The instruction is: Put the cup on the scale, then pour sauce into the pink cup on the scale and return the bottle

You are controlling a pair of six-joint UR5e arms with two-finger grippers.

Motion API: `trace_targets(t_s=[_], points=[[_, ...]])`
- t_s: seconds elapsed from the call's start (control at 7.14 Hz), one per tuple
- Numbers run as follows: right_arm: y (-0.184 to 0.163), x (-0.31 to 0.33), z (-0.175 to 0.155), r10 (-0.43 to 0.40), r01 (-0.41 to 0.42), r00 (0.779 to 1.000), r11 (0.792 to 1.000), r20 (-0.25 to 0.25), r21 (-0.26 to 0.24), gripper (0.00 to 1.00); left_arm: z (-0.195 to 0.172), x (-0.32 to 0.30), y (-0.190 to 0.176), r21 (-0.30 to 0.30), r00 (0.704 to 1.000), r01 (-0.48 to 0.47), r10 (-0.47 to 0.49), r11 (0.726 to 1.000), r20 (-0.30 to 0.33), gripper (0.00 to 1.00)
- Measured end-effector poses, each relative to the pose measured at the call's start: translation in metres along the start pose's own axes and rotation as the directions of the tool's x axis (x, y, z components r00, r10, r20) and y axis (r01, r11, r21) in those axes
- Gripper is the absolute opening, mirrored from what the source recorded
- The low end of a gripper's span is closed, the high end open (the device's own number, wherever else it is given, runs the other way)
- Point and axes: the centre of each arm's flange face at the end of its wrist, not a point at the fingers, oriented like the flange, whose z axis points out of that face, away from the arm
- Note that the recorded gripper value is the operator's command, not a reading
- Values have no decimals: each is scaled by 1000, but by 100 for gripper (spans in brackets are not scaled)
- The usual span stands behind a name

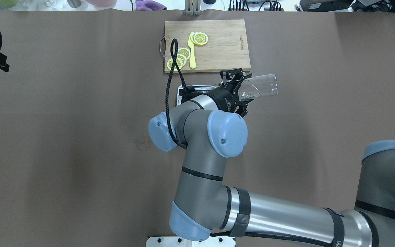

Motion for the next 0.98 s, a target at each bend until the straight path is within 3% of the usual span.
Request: trace_targets(t_s=[0.28, 0.42, 0.7, 0.98], points=[[54, -9, 13, 144, -153, 986, 982, 83, 111, 0, -2, 2, -1, 5, 1000, -3, 3, 1000, -2, 98], [69, -9, 17, 236, -264, 957, 949, 166, 171, 0, -3, 3, -2, 6, 1000, -5, 5, 1000, -2, 98], [112, 5, 41, 347, -455, 856, 858, 383, 239, 0, -4, 4, -2, 8, 1000, -5, 5, 1000, -3, 98], [157, 33, 85, 390, -580, 737, 785, 553, 219, 0, -4, 4, -3, 9, 1000, -6, 6, 1000, -3, 98]])
